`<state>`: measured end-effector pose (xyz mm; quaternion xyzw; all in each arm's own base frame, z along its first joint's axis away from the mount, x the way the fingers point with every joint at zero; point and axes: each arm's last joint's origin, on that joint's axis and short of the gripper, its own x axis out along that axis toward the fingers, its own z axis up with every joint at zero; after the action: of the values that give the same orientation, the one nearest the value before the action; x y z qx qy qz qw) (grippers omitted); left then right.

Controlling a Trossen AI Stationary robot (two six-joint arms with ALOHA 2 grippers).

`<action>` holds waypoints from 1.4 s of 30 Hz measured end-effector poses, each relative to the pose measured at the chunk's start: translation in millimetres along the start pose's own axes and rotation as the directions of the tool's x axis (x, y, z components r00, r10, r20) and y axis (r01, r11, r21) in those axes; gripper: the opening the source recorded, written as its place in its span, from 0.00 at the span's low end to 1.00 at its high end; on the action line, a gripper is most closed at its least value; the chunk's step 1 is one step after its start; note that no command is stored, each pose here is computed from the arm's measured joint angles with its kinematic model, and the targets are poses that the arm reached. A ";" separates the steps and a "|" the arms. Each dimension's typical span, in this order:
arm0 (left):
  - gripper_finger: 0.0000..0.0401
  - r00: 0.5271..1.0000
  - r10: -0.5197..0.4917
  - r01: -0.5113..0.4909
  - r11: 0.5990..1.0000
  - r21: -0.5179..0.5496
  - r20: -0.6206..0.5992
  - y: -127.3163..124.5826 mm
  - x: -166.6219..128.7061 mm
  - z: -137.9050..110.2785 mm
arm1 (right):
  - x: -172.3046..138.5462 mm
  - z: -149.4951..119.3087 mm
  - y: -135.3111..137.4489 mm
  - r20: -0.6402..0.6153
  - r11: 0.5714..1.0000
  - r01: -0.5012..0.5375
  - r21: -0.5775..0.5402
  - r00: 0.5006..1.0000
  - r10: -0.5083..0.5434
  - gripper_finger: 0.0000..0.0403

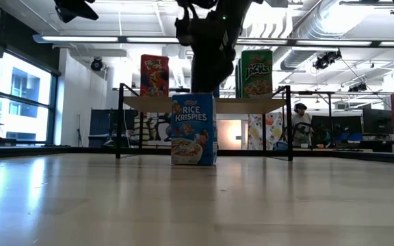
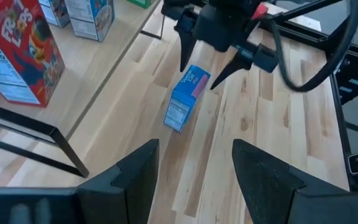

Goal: Stack cereal on shelf
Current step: Put the blue cereal box on the center of the table aligned with the other blue cereal boxes

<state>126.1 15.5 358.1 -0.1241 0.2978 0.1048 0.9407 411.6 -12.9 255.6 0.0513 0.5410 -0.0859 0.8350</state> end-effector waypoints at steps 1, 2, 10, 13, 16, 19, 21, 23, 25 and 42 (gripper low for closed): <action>0.49 1.000 -0.001 0.001 1.000 0.000 0.002 0.0 -0.4 0.0 | 1.8 -0.1 0.1 -0.004 1.000 0.003 -0.001 1.000 -0.003 0.69; 0.49 1.000 -0.001 0.001 1.000 0.000 0.005 0.0 -0.6 0.2 | 4.2 -0.3 0.0 -0.009 1.000 0.008 -0.001 1.000 -0.008 0.69; 0.49 1.000 0.000 0.000 1.000 0.000 0.002 0.0 -0.2 0.2 | 16.6 -1.9 0.8 -0.043 1.000 0.017 -0.003 0.999 -0.017 0.69; 0.49 1.000 0.000 0.000 1.000 0.000 0.002 0.0 -0.3 0.1 | 16.5 -1.9 0.8 -0.043 1.000 0.016 -0.002 0.999 -0.017 0.67; 0.49 1.000 0.000 0.000 1.000 0.000 0.002 0.0 -0.3 0.1 | 16.5 -1.9 0.8 -0.043 1.000 0.016 -0.002 0.999 -0.016 0.62; 0.49 1.000 0.000 0.000 1.000 0.000 0.002 0.0 -0.3 0.1 | 16.5 -1.8 0.7 -0.042 1.000 0.017 -0.003 0.999 -0.017 0.57; 0.49 1.000 0.000 0.000 1.000 0.001 0.002 0.0 -0.2 0.1 | 16.5 -1.8 0.7 -0.041 1.000 0.023 0.000 0.999 -0.023 0.53; 0.49 1.000 0.000 0.000 1.000 0.001 0.002 0.0 -0.3 0.1 | 16.5 -1.8 0.6 -0.041 1.000 0.025 0.009 0.999 -0.025 0.49; 0.49 1.000 0.000 0.000 1.000 0.001 0.001 0.0 -0.2 0.1 | 16.5 -1.8 0.5 -0.041 1.000 0.025 0.014 0.999 -0.025 0.47; 0.49 1.000 0.006 -0.006 1.000 0.003 0.001 0.2 -0.2 0.0 | -11.2 12.4 2.0 -0.027 1.000 -0.023 -0.007 0.999 0.023 0.37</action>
<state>125.9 15.7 358.2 -0.1219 0.2979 0.1075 0.9407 418.6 -12.1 270.9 0.0555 0.5521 -0.0736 0.8287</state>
